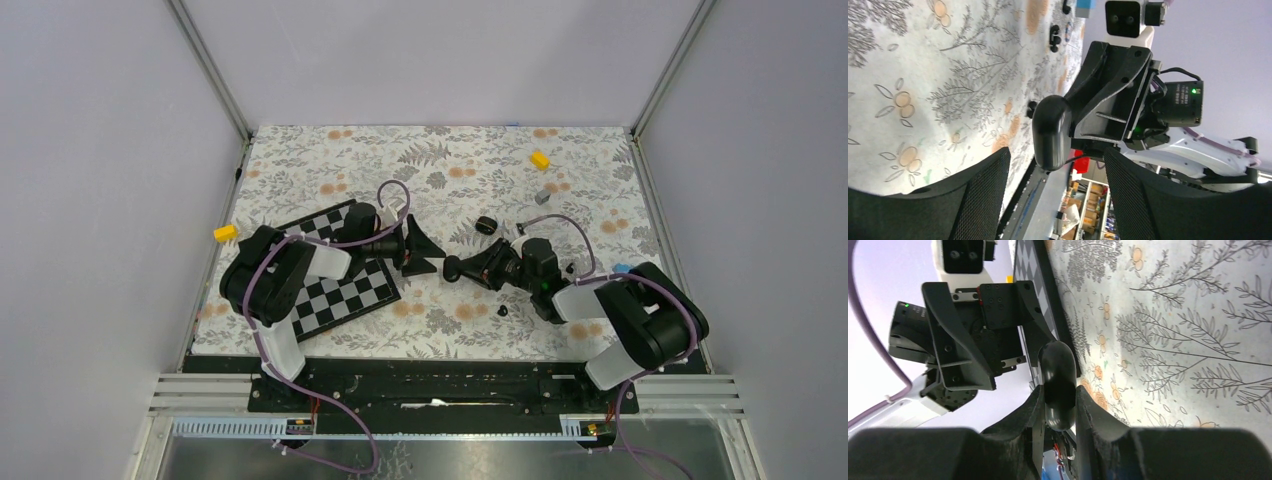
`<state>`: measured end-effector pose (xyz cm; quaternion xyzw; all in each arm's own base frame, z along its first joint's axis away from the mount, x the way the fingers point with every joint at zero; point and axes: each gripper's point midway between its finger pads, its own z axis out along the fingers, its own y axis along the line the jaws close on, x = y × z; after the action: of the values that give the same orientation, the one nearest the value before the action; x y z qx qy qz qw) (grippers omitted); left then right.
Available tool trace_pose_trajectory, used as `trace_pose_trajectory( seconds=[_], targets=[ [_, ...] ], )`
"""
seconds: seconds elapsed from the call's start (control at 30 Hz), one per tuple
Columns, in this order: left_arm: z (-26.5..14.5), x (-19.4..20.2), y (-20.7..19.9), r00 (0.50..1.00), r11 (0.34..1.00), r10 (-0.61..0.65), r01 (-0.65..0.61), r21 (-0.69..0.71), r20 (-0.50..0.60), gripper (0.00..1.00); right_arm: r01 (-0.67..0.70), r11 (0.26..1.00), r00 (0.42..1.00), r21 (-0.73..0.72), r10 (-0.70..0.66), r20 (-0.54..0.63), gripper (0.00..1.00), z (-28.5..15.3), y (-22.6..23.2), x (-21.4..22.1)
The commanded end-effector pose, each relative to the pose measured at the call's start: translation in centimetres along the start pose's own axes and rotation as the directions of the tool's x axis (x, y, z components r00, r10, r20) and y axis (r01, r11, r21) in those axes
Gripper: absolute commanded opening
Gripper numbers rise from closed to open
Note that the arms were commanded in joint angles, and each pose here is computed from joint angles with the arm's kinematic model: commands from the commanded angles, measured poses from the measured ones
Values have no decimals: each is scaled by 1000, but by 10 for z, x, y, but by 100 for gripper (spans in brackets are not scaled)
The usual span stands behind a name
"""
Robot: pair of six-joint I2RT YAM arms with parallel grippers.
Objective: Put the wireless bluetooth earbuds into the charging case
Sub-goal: Pass from the right arm to the left, then open the charging case to the charging case.
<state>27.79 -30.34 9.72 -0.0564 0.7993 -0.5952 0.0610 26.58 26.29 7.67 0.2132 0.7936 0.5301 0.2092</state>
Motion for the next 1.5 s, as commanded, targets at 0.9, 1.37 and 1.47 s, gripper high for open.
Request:
trace_pose_trajectory(
  seconds=[0.9, 1.37, 1.47],
  targets=[
    [-7, 17, -70, 996, 943, 90, -85, 321, 0, 49, 83, 985, 995, -152, -74, 66, 2, -16, 73, -19],
    [-6, 17, -71, 996, 943, 87, -85, 321, 9, 17, 88, 985, 994, -146, -78, 71, 3, -18, 70, -19],
    [-7, 17, -75, 996, 939, 89, -87, 334, 7, 8, 89, 987, 994, -133, -80, 69, 10, -18, 66, -18]
  ],
)
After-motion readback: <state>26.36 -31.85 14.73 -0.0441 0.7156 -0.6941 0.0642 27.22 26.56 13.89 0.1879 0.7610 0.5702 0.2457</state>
